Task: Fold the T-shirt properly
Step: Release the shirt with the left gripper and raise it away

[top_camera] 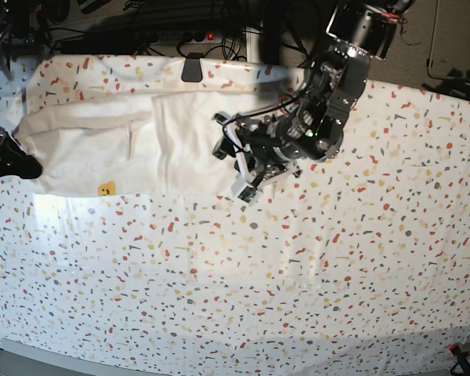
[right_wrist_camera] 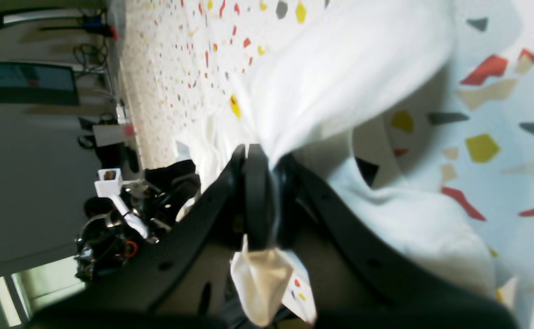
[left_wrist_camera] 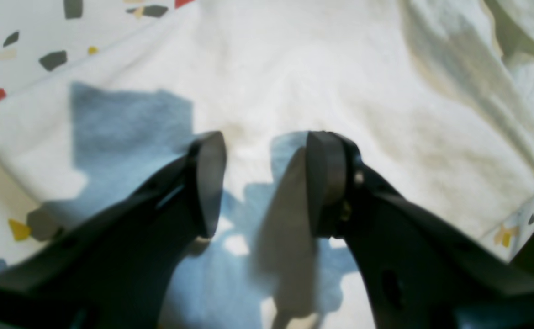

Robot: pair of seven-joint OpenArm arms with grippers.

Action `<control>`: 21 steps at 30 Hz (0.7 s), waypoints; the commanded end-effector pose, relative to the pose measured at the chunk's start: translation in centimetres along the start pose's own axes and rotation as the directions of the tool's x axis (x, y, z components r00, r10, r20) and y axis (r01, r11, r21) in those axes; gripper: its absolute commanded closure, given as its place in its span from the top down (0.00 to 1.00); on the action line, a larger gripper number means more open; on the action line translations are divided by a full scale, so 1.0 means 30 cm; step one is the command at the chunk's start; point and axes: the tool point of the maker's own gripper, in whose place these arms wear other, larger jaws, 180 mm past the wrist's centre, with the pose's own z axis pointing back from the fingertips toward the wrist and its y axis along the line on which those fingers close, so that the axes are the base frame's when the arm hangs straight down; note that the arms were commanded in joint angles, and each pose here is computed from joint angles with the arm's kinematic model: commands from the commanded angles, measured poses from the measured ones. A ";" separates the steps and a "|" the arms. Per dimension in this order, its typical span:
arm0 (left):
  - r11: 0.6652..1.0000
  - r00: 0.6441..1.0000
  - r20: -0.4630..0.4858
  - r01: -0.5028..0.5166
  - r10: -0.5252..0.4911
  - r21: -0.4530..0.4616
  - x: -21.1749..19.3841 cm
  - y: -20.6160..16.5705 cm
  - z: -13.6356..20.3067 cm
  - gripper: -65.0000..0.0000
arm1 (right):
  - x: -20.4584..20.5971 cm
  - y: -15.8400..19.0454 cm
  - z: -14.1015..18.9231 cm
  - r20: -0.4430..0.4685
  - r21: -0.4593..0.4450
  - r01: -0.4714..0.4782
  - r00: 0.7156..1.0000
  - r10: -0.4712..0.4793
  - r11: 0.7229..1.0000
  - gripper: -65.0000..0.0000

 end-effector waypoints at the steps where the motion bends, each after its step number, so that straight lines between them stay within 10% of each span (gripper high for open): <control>1: 1.000 1.000 -0.024 0.005 -0.004 0.028 -0.005 0.021 0.003 0.44 | 0.073 0.035 0.045 0.054 0.012 -0.039 0.998 0.039 0.999 0.00; 21: 0.996 0.999 0.029 -0.017 0.015 0.085 0.217 0.085 0.061 0.44 | 0.092 0.069 0.045 0.090 0.068 -0.037 0.995 0.031 0.997 0.00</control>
